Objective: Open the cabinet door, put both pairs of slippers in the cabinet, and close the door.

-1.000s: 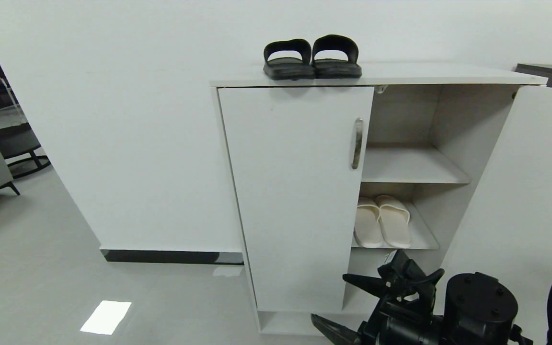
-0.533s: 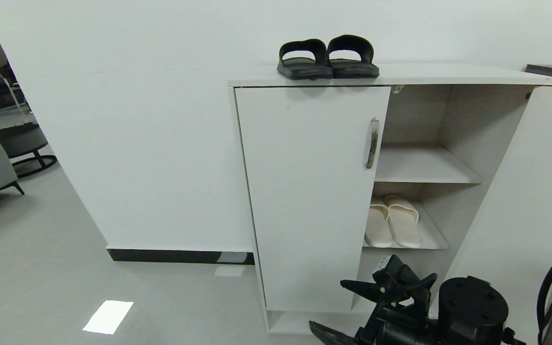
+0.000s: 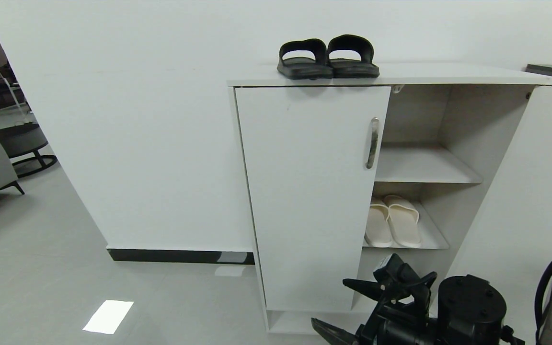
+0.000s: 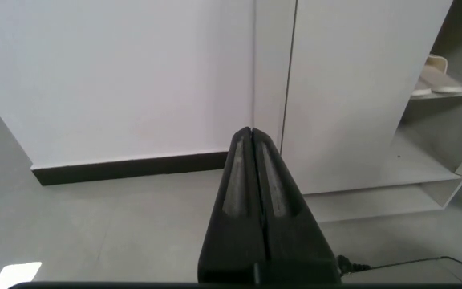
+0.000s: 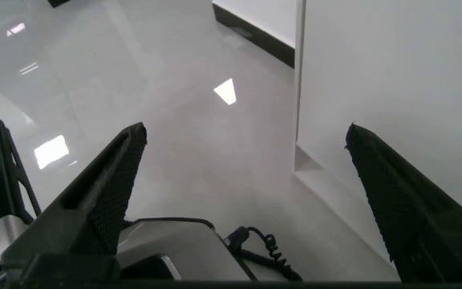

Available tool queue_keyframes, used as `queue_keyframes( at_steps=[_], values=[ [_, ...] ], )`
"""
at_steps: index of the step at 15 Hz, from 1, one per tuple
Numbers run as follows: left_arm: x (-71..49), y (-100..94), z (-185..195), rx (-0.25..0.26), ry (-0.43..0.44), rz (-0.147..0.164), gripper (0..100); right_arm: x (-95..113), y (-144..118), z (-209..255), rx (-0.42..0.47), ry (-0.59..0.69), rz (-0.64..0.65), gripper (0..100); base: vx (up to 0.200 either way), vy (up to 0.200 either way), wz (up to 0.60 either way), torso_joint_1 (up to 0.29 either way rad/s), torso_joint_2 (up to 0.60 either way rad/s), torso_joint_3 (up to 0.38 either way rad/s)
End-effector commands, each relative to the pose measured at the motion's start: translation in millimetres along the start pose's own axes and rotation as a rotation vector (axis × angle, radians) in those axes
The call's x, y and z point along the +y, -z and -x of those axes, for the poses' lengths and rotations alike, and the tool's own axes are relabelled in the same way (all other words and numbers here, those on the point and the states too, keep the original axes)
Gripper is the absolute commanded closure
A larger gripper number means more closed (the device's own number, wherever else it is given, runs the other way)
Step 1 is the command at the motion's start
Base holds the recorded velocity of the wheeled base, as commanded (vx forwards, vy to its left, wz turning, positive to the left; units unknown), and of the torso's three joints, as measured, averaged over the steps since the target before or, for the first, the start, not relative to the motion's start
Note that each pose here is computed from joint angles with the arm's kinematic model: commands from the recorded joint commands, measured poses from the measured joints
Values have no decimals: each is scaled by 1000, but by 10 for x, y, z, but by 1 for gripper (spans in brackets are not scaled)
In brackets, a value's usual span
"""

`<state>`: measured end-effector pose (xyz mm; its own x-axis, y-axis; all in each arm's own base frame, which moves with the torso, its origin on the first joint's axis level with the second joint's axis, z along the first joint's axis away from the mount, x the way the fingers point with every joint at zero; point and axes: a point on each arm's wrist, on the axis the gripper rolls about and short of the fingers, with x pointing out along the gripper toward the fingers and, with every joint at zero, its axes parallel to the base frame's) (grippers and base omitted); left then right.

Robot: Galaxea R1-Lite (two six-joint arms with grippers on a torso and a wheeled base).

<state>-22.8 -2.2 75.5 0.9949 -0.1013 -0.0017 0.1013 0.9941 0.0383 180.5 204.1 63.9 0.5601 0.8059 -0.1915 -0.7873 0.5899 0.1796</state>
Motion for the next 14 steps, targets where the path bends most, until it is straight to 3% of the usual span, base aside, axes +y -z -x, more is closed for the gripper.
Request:
queue_keyframes(
  at_steps=[1, 4, 8, 14],
  values=[
    [0, 0, -1, 1, 0, 0, 100, 0, 17, -1, 7, 0, -1, 0, 0, 0, 0, 0, 0, 0],
    [0, 0, -1, 1, 0, 2, 100, 0, 19, 2, 8, 1, -1, 0, 0, 0, 0, 0, 0, 0],
    [0, 0, -1, 1, 0, 2, 100, 0, 25, 7, 11, 1, 0, 0, 0, 0, 0, 60, -216, -238],
    [0, 0, -1, 1, 0, 14, 100, 0, 22, 5, 10, 1, 1, 0, 0, 0, 0, 176, -499, -299]
  ],
)
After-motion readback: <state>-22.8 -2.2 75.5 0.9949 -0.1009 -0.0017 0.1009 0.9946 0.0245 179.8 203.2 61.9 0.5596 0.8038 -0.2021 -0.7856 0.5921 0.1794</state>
